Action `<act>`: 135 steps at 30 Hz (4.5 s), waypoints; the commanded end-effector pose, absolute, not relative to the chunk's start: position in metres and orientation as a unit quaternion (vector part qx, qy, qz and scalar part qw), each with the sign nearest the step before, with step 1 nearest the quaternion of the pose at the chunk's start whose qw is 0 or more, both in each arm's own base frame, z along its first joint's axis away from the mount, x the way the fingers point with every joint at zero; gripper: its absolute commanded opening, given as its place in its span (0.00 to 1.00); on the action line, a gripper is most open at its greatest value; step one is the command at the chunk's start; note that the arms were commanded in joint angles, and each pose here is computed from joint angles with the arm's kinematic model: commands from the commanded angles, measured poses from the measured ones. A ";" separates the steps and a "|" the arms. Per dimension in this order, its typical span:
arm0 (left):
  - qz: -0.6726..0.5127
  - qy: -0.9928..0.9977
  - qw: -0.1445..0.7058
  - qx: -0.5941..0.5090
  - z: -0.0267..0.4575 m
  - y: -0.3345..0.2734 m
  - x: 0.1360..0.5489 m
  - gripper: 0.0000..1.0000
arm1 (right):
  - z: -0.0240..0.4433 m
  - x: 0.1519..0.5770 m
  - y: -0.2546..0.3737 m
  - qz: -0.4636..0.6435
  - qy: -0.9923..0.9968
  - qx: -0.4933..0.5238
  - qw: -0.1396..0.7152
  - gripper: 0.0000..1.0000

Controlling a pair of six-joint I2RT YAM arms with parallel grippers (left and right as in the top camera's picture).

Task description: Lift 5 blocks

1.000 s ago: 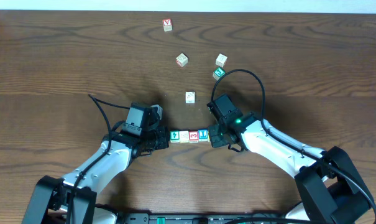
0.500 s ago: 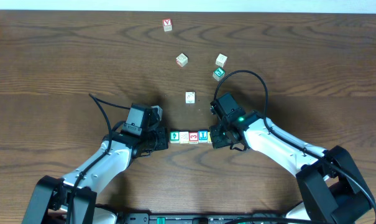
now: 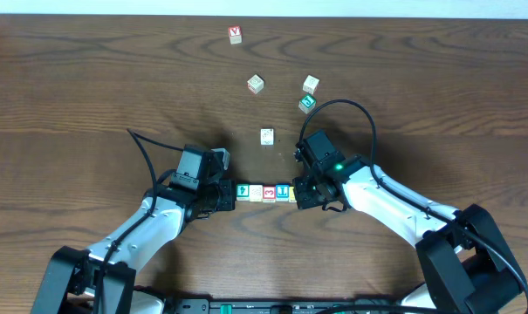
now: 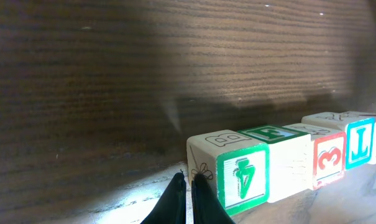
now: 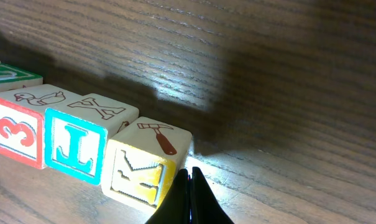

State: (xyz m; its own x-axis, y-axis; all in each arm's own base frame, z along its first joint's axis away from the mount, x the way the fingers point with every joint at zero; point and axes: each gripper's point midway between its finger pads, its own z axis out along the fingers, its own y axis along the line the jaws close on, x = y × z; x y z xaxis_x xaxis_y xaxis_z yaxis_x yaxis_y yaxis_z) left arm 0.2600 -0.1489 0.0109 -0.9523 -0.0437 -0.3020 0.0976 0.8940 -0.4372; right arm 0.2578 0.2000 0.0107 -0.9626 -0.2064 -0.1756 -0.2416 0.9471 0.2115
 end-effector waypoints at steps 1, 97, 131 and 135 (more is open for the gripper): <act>-0.244 0.958 0.147 0.030 0.012 -0.154 0.255 0.07 | 0.010 0.255 0.204 0.132 0.982 -0.116 0.065 0.01; -0.330 0.933 0.135 0.046 0.031 -0.182 0.251 0.07 | 0.044 0.254 0.245 0.257 0.960 -0.090 0.067 0.01; -0.355 0.919 0.159 0.058 0.058 -0.188 0.254 0.07 | 0.070 0.256 0.251 0.283 0.948 -0.107 0.096 0.01; -0.356 0.919 0.159 0.058 0.058 -0.188 0.254 0.07 | 0.073 0.256 0.251 0.284 0.947 -0.109 0.099 0.01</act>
